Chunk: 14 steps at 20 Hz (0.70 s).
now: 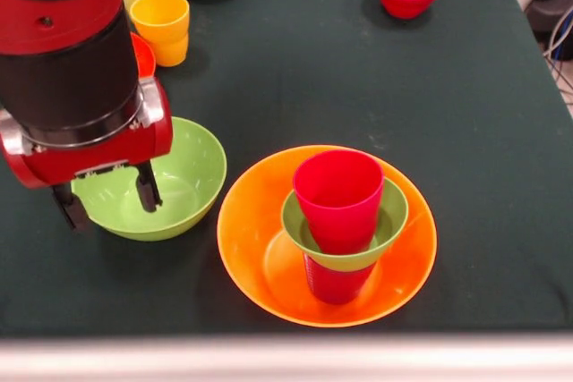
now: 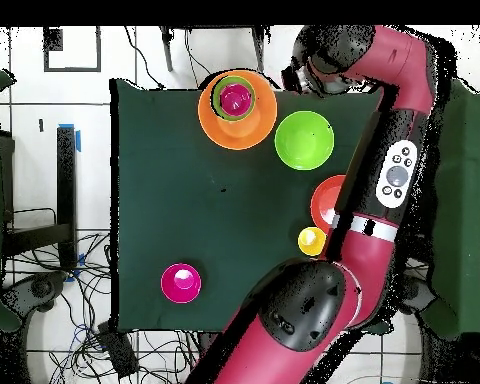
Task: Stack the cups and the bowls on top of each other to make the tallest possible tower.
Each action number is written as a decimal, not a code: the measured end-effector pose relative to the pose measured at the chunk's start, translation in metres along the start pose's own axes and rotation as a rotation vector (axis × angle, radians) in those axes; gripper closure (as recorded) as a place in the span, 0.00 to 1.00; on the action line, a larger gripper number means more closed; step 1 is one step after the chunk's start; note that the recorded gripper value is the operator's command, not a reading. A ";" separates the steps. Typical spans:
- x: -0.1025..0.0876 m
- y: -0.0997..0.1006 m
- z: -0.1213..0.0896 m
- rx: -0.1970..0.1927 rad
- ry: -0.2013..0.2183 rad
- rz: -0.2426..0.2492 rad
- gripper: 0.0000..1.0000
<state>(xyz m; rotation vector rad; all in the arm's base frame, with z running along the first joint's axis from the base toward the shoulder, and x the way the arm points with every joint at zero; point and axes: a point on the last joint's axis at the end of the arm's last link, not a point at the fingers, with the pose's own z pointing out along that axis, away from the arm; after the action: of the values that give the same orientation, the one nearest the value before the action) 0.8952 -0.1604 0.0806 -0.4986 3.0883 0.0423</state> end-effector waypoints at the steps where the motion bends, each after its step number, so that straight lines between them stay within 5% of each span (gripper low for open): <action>1: 0.000 -0.001 0.005 -0.008 -0.011 -0.001 0.00; 5: 0.000 -0.002 0.027 -0.040 -0.036 0.009 0.00; 14: 0.005 0.006 0.073 -0.051 -0.005 0.011 0.00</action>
<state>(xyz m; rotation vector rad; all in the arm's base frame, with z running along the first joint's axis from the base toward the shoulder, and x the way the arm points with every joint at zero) 0.8890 -0.1543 0.0080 -0.4828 3.0916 0.1224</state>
